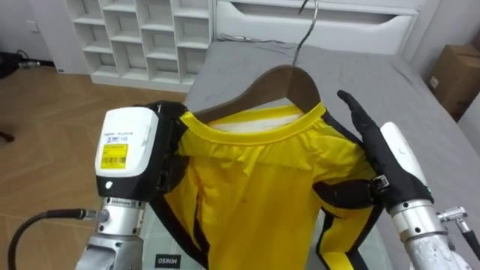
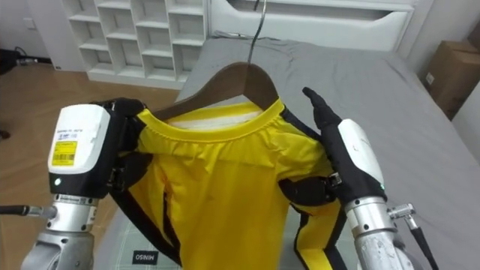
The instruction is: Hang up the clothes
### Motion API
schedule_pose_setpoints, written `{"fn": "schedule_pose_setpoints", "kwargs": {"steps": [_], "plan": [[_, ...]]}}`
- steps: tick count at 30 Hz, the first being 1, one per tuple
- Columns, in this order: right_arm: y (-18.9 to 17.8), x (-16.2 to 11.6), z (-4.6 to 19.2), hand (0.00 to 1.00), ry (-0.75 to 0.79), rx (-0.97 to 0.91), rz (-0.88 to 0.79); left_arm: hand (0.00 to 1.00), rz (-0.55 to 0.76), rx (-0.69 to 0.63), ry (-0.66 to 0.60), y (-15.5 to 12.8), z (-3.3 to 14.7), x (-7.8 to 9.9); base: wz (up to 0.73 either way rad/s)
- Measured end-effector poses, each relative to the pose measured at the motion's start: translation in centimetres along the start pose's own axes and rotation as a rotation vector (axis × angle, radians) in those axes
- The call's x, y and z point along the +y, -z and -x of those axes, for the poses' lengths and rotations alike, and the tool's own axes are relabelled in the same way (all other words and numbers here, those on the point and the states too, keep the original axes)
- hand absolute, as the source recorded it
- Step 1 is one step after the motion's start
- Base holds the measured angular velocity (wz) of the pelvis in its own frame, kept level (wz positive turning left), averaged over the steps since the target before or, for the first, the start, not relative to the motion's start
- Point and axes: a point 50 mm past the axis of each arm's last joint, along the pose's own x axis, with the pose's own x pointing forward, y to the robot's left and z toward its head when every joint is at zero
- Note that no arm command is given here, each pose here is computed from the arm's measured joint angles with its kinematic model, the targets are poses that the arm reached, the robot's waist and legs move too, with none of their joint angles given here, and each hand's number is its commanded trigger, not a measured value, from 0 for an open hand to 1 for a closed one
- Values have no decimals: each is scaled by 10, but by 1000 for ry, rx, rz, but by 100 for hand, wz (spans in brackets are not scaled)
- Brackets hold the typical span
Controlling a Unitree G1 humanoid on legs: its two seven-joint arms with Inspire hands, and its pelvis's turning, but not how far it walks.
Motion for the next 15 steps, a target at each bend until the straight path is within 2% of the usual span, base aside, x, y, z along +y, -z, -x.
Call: {"fn": "schedule_pose_setpoints", "kwargs": {"steps": [15], "plan": [[6, 5, -2, 0, -55, 24, 29, 100, -52, -52, -7, -6, -1, 2, 1]]}}
